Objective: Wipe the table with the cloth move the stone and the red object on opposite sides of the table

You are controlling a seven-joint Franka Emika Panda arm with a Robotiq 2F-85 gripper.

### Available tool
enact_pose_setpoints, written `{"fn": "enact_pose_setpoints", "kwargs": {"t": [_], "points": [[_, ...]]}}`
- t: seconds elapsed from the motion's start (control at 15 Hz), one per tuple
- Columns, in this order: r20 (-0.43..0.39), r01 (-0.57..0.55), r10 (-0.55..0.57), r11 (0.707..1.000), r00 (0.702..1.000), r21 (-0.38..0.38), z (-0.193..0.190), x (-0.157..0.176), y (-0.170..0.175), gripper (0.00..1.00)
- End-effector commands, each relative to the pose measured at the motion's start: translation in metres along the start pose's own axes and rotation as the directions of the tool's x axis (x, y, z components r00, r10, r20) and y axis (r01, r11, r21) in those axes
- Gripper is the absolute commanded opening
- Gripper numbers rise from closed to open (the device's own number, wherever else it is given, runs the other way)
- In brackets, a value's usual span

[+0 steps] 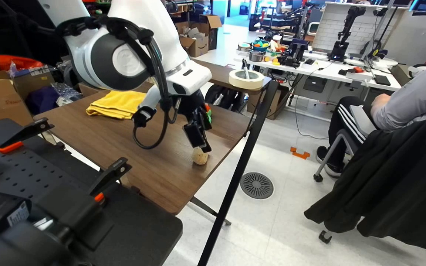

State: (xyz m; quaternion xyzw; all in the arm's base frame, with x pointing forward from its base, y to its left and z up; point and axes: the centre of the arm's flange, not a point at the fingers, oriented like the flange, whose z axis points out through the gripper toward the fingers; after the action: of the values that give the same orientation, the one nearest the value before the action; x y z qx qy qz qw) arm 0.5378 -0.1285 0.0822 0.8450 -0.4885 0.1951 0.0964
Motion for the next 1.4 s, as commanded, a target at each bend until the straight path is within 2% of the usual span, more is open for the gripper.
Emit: {"fn": "enact_pose_setpoints", "kwargs": {"t": [0.0,0.2,0.47,0.73,0.87,1.07,1.33], "points": [[0.065,-0.042,0.037,0.996,0.997,0.074,0.025,-0.001,-0.006,1.00],[0.109,-0.035,0.026,0.996,0.994,0.087,0.034,-0.010,-0.007,1.00],[0.132,-0.036,0.026,0.997,0.991,0.071,0.034,-0.001,0.001,1.00],[0.209,0.036,-0.021,0.997,0.978,-0.071,0.035,0.002,0.023,1.00],[0.248,0.062,-0.038,0.994,0.968,-0.089,0.028,0.002,0.028,1.00],[0.279,0.079,-0.052,0.993,0.959,-0.088,0.018,0.000,0.022,1.00],[0.269,0.070,-0.060,0.997,0.961,-0.029,0.005,-0.010,0.006,1.00]]}}
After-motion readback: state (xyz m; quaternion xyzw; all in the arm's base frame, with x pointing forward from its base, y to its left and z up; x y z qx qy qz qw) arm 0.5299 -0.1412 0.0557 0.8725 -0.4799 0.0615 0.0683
